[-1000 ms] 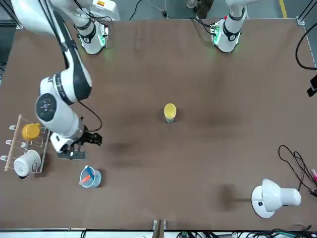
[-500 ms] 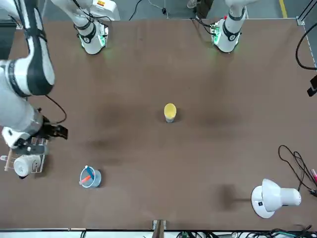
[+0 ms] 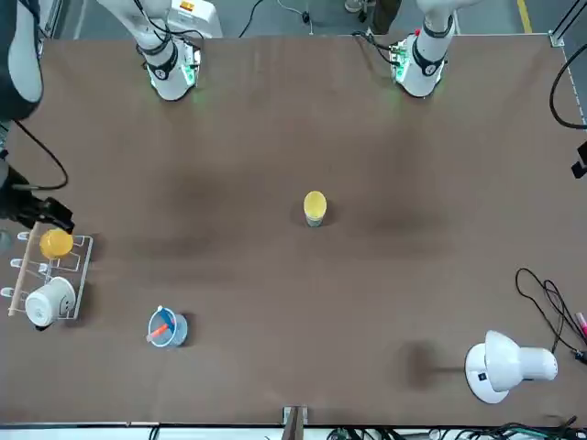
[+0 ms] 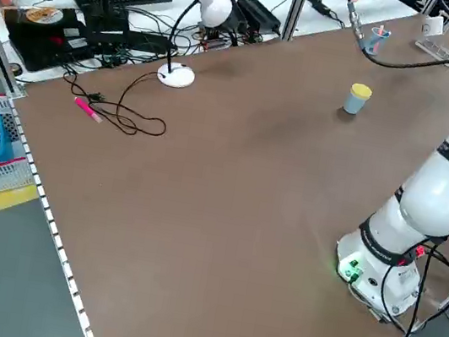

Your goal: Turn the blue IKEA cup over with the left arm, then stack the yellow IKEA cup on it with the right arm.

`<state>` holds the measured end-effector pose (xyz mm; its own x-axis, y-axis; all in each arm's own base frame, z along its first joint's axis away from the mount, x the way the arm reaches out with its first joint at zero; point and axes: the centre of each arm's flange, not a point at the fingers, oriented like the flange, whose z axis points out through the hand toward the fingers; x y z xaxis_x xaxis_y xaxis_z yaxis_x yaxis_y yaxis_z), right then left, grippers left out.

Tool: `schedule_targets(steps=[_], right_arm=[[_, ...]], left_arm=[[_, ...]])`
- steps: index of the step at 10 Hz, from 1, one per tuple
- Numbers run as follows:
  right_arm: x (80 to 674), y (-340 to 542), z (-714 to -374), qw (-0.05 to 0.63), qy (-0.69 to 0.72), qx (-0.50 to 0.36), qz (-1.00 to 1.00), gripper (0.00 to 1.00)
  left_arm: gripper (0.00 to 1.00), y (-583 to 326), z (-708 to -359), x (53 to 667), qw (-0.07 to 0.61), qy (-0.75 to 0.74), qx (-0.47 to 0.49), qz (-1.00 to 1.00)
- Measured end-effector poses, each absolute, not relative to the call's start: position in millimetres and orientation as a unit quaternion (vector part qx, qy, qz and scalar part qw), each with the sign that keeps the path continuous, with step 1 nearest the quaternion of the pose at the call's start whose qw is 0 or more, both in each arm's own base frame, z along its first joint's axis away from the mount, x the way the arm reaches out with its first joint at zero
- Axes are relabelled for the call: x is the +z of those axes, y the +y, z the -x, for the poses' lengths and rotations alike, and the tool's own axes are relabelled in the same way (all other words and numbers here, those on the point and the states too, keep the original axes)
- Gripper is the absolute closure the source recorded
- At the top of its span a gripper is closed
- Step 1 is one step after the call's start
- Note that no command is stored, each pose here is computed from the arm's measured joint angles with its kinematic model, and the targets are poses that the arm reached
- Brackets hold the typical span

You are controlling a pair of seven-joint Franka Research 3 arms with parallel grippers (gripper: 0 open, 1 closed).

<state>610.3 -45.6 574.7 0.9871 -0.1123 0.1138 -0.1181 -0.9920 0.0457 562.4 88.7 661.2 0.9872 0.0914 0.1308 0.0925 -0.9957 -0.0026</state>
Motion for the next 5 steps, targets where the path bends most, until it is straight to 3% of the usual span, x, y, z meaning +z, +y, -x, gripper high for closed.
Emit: schedule_targets(steps=[5], right_arm=[[639, -77, -576, 0.036, -0.093, 0.064, -0.993, 0.00]], left_arm=[[0.01, 89, -563, 661, 0.004, -0.046, -0.065, 0.997]])
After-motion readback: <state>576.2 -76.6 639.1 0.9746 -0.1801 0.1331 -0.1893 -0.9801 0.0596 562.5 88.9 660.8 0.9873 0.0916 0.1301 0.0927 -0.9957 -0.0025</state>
